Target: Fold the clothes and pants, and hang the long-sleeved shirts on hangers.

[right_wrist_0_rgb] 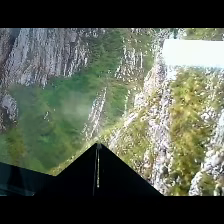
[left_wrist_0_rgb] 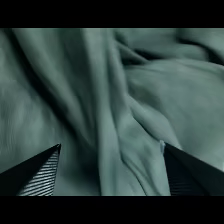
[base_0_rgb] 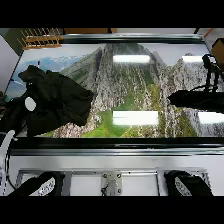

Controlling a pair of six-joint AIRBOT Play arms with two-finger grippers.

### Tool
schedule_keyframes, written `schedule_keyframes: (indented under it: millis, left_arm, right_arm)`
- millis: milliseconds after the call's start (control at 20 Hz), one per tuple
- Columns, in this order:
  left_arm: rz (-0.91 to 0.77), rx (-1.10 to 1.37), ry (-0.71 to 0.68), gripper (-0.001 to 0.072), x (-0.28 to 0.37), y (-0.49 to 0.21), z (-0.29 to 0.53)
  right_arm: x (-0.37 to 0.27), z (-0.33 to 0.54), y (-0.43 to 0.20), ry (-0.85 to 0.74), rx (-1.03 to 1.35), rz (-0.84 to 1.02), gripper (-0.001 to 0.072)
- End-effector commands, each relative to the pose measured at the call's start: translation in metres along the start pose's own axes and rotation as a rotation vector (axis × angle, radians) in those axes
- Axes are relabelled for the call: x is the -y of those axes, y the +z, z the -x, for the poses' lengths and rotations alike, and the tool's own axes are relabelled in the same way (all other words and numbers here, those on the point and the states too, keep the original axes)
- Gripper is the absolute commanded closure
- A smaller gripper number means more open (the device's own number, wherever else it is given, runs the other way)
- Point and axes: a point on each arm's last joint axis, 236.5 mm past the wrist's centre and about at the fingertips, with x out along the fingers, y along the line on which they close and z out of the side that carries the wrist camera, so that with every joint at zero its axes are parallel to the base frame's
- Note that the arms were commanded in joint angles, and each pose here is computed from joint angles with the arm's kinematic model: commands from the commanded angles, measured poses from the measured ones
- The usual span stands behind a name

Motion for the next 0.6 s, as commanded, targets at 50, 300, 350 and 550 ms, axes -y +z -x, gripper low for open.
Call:
schedule_keyframes:
  millis: [50,300,350,550]
  left_arm:
    - [-0.027,-0.052,0.025,0.0035,0.004,0.008,-0.058]
    - [-0.055,-0.152,0.033,0.0687,0.028,0.008,-0.083]
    - [-0.068,-0.144,0.018,0.0686,0.04,0.015,-0.076]
    - [-0.253,0.081,-0.296,0.0687,0.188,0.058,0.032]
  right_arm:
    - [0.0,0.0,0.0,0.001,-0.001,0.0,0.069]
    - [0.0,0.0,0.0,0.001,-0.001,0.0,0.069]
    - [0.0,0.0,0.0,0.001,-0.001,0.0,0.069]
    - [0.0,0.0,0.0,0.001,-0.001,0.0,0.069]
